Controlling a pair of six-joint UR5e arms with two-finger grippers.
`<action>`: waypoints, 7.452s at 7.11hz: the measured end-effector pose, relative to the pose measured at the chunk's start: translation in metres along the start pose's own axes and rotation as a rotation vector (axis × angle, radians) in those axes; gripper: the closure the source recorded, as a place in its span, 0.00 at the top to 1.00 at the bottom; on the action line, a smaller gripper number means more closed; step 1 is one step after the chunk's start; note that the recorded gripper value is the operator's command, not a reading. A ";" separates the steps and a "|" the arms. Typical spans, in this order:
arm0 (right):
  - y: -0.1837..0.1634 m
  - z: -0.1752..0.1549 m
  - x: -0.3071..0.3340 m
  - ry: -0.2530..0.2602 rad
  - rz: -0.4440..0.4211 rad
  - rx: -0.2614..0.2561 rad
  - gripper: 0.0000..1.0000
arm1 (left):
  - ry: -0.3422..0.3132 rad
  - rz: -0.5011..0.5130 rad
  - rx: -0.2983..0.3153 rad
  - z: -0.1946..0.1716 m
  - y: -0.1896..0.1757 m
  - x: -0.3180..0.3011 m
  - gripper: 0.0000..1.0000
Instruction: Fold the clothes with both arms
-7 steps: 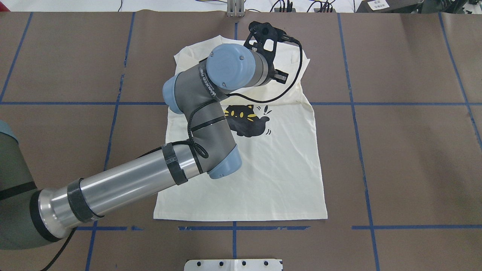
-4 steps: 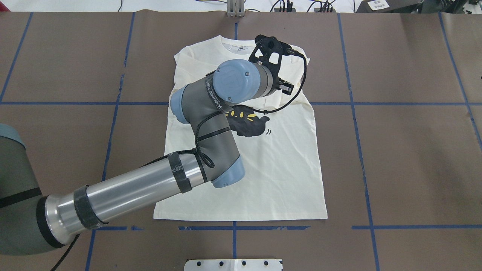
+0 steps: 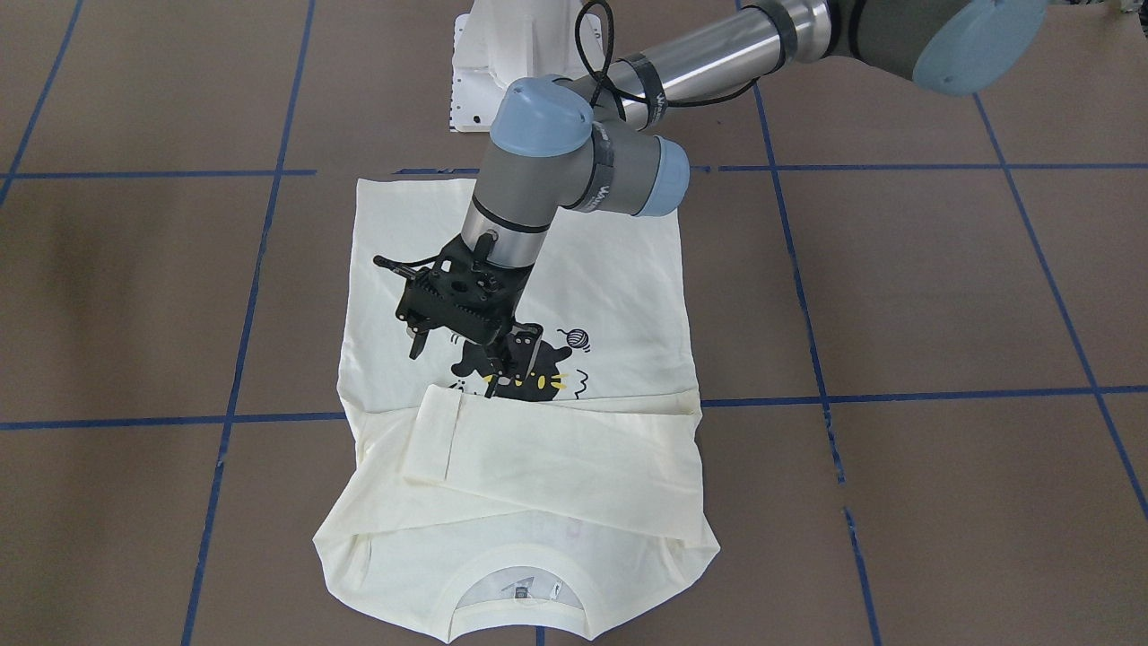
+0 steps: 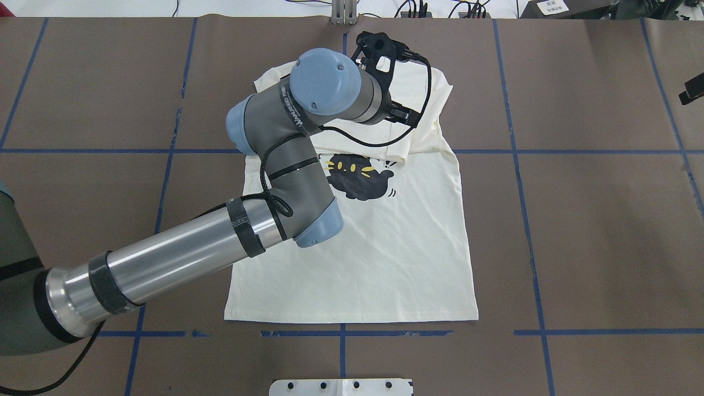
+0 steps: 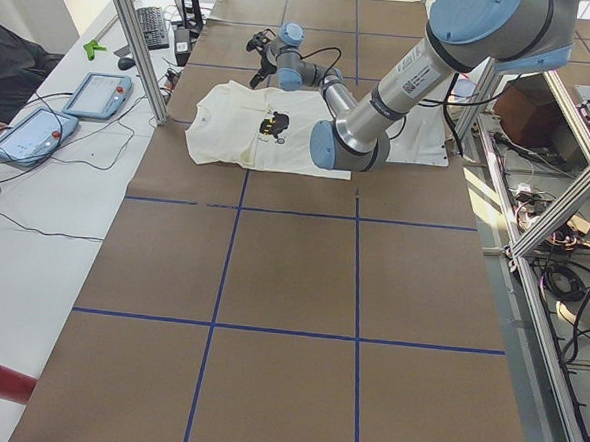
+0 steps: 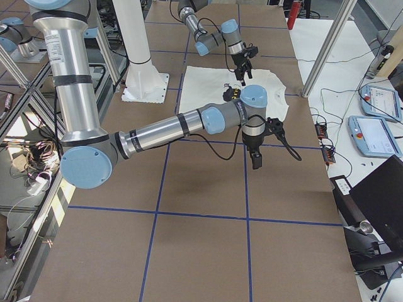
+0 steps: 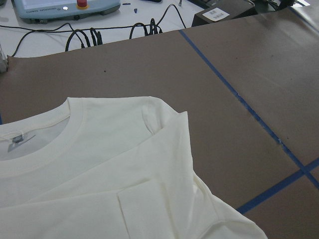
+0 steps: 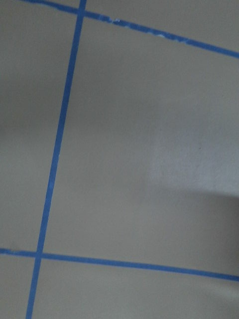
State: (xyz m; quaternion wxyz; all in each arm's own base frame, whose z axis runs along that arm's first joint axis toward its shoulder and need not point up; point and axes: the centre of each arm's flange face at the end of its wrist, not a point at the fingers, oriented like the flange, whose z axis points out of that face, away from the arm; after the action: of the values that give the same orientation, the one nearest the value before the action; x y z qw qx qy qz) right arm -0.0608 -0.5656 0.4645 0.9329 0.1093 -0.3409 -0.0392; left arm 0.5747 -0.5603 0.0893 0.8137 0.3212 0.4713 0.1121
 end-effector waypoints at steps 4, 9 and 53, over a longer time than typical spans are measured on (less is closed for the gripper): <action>-0.050 0.040 -0.233 -0.001 0.129 0.040 0.96 | -0.063 0.156 -0.068 -0.091 0.029 -0.207 1.00; -0.038 0.103 -0.499 0.096 0.111 0.076 0.74 | -0.075 0.214 -0.150 -0.147 0.090 -0.337 1.00; -0.010 0.157 -0.455 0.208 -0.127 0.191 1.00 | -0.063 0.081 -0.113 -0.156 0.121 -0.343 1.00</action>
State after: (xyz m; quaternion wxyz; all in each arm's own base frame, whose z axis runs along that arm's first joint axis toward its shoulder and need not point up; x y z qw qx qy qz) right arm -0.5098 -0.5359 0.2941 0.9441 0.2225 -0.2370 -0.0541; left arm 0.2761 -0.5683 0.3493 0.8397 0.2968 0.4252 0.1614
